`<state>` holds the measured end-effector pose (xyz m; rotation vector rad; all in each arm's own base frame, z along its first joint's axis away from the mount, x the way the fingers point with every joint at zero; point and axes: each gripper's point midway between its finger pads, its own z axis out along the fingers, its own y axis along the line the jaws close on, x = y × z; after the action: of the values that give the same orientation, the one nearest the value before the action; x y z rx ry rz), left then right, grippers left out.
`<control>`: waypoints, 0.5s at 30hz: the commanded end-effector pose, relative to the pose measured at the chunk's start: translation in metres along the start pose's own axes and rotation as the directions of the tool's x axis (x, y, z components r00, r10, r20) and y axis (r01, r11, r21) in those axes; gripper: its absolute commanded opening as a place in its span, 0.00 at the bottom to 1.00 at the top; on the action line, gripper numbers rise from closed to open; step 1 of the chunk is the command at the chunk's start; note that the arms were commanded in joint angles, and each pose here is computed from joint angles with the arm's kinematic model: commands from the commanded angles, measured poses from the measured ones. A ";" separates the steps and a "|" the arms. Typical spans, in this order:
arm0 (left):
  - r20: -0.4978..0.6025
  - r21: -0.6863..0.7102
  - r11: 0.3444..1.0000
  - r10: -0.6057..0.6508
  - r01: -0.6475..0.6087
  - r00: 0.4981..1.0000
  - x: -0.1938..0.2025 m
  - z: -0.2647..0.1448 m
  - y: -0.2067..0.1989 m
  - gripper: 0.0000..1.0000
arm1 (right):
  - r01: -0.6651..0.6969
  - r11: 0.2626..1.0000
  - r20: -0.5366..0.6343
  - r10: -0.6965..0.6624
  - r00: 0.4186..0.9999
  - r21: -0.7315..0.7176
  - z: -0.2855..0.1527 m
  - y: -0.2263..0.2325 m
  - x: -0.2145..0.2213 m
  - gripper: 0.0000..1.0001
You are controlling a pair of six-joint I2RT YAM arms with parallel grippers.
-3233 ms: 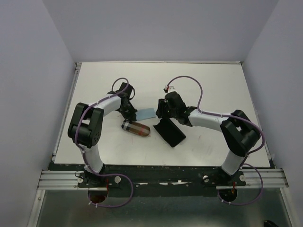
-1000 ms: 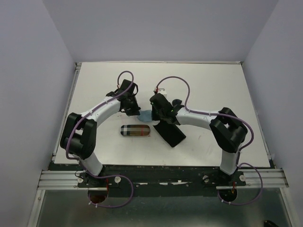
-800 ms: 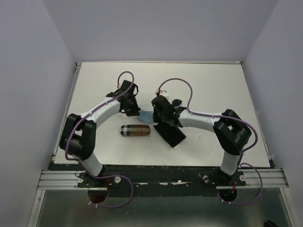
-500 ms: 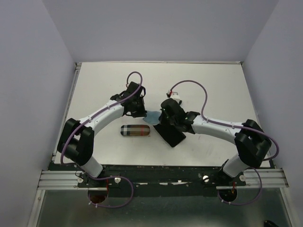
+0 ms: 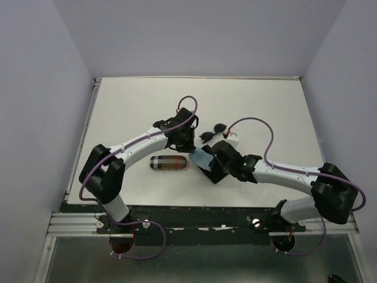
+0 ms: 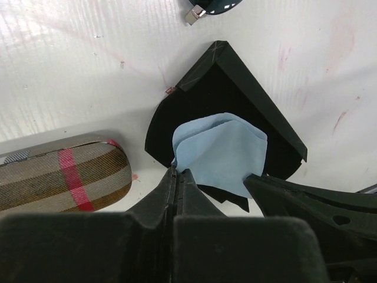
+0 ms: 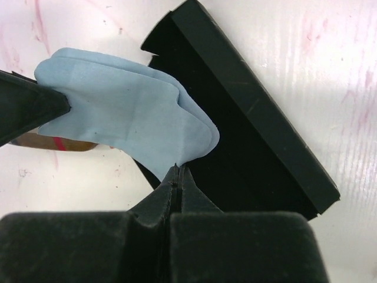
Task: Organize the sunglasses
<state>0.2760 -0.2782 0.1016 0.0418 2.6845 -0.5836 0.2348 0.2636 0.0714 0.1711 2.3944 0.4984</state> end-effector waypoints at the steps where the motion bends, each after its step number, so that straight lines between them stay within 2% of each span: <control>1: -0.025 -0.050 0.997 0.049 -0.051 0.998 0.001 0.009 -0.004 0.00 | -0.051 0.998 0.029 0.050 0.998 0.045 -0.003 -0.013 0.001 0.01; 7: -0.064 -0.074 0.993 0.085 -0.089 0.994 0.001 0.021 -0.010 0.00 | -0.068 0.990 0.028 0.065 0.997 0.123 0.000 -0.030 0.007 0.01; 15: -0.098 -0.110 0.986 0.112 -0.123 0.989 0.003 0.030 -0.011 0.00 | -0.074 0.985 -0.003 0.075 0.997 0.154 0.005 -0.039 0.020 0.01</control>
<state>0.2824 -0.3026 0.0810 0.1614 2.7634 -0.4640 0.2304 0.2489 0.0603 0.2880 2.4119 0.4406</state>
